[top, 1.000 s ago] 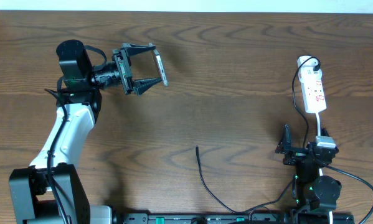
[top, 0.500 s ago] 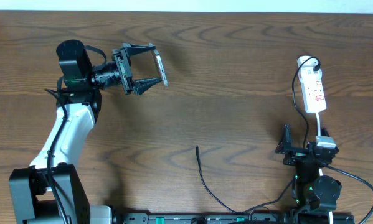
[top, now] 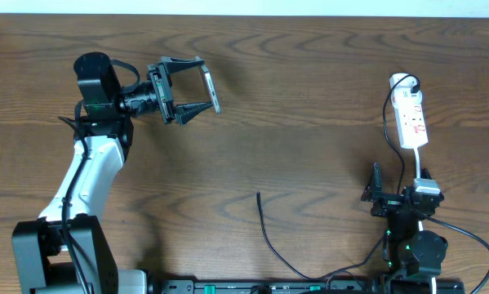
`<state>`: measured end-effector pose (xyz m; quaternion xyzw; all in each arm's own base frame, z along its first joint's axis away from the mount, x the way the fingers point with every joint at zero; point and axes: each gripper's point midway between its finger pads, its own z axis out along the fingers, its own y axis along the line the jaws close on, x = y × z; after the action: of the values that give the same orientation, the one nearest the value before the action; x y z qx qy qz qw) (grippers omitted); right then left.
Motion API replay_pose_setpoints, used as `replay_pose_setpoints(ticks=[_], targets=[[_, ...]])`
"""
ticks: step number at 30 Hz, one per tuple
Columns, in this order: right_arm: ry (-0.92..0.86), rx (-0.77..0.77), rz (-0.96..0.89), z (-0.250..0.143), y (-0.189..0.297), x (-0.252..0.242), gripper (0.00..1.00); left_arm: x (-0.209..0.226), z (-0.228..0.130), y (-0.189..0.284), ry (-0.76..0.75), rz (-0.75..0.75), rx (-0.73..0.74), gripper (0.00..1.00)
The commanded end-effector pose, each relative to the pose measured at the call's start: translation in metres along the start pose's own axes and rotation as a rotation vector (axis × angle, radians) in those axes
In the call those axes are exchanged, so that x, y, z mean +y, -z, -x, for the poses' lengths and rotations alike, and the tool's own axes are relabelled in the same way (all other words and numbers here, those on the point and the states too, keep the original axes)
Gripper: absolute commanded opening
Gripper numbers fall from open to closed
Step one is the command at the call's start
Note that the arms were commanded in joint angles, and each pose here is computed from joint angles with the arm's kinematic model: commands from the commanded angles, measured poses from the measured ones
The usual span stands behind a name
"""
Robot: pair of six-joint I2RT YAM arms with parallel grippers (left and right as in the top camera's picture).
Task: Plug charger to phone and switch on socket
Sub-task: 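Lift the phone out of the stand and raise it with left gripper, then move the right gripper toward the phone held by the left gripper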
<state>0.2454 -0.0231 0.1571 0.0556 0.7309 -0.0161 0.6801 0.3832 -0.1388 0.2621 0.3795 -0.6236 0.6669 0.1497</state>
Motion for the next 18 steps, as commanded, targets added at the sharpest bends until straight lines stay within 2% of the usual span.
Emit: replay_pose_setpoints(ticks=[1, 13, 18], targets=[[-0.013, -0.007, 0.000, 0.001, 0.000, 0.000, 0.99, -0.007, -0.016, 0.003, 0.017, 0.004, 0.031, 0.07], [-0.013, -0.006, 0.013, 0.001, 0.000, 0.003, 0.99, -0.007, -0.015, 0.003, 0.010, 0.003, 0.030, 0.08], [-0.013, -0.010, 0.085, 0.005, 0.002, 0.015, 0.99, -0.011, -0.008, 0.003, -0.133, -0.023, -0.014, 0.07]])
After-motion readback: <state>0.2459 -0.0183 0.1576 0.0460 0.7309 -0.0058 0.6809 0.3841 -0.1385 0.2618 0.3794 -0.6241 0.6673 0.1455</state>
